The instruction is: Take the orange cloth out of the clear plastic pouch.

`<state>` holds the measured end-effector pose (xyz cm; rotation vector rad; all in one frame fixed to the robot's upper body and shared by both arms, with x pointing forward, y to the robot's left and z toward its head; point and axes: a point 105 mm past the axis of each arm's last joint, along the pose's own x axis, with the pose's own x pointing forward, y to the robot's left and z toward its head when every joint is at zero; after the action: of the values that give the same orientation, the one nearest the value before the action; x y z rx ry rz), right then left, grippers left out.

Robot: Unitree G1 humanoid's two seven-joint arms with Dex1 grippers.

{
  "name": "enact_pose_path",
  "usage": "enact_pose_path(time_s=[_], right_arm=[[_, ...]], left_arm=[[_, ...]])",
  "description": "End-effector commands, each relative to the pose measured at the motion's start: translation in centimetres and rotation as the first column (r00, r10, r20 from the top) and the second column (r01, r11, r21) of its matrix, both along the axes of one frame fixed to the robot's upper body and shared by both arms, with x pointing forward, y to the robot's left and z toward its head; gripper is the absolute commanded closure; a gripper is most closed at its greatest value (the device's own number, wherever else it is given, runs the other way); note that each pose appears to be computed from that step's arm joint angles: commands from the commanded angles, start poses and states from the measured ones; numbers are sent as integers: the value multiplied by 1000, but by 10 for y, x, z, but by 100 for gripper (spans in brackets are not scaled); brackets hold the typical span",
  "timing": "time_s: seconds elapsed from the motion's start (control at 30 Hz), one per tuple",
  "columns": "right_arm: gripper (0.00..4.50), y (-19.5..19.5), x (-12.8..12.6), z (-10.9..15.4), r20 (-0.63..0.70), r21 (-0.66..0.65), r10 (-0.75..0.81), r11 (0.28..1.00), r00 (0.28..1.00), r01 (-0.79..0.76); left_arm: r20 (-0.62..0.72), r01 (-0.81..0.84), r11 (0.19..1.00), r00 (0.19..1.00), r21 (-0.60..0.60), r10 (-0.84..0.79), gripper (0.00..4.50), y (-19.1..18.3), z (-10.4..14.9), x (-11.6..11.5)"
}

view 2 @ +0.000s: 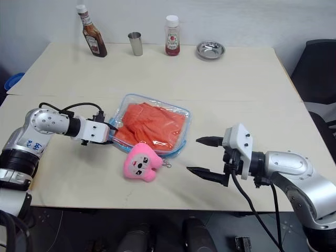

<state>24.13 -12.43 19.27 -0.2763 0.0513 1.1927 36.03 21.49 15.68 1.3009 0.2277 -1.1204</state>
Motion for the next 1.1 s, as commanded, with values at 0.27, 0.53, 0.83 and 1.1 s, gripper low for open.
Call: enact_pose_path(time_s=[0.27,0.53,0.83,1.1], right_arm=[[0,6,-3,4,24,-37,75,997,997,-74],[0,8,-1,-1,13,-78,126,989,992,-125],[0,3,5,-8,48,-168,137,978,989,-127],[0,-3,6,-17,71,-250,179,955,981,-157]], left_arm=[[-223,-281,958,939,-64,261,447,-12,-7,-75],[-121,-340,939,935,-48,333,447,-4,-22,-76],[-136,-439,888,897,-141,421,262,8,-25,-78],[-364,-308,875,916,-374,167,205,-13,25,-122]])
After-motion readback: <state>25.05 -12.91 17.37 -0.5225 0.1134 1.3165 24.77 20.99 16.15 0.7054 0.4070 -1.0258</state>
